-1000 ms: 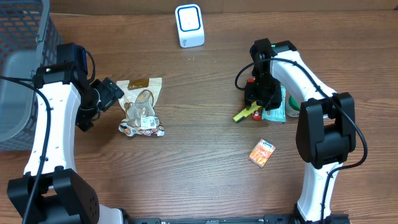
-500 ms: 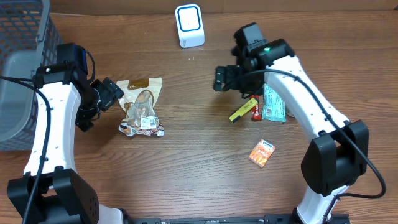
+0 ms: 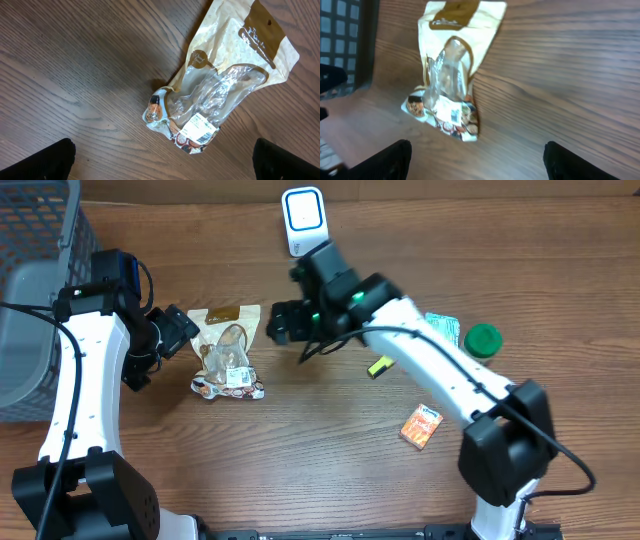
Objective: Scan the item barcode
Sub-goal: 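Move the right gripper left to the snack bag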
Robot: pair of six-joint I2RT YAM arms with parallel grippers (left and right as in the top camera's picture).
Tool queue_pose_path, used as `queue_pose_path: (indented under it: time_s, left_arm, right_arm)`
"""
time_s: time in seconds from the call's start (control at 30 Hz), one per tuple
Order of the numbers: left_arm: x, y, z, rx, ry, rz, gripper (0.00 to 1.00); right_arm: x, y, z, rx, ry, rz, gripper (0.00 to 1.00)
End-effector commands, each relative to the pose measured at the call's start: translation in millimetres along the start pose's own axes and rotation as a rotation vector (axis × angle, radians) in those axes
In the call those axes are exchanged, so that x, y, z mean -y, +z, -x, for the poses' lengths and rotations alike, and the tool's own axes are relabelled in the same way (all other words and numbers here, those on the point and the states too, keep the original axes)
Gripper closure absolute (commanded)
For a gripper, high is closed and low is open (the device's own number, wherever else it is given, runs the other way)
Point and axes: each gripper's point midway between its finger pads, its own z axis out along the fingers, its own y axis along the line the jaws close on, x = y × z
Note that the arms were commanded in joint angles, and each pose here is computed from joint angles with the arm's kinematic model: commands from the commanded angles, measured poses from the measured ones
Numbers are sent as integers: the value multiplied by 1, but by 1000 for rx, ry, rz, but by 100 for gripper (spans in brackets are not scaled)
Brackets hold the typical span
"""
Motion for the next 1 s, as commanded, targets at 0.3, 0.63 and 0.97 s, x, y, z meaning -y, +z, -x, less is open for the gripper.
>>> queue_pose_path:
  time_s: [0.3, 0.63, 0.97]
  left_arm:
    - [1, 0, 3, 6, 7, 4, 0]
    - [1, 0, 3, 6, 7, 4, 0]
    - [1, 0, 3, 6, 7, 4, 0]
  right_arm:
    - [6, 86, -20, 8, -35, -144, 13]
    - [15, 99, -27, -20, -30, -163, 9]
    - [18, 104, -29, -28, -28, -168, 9]
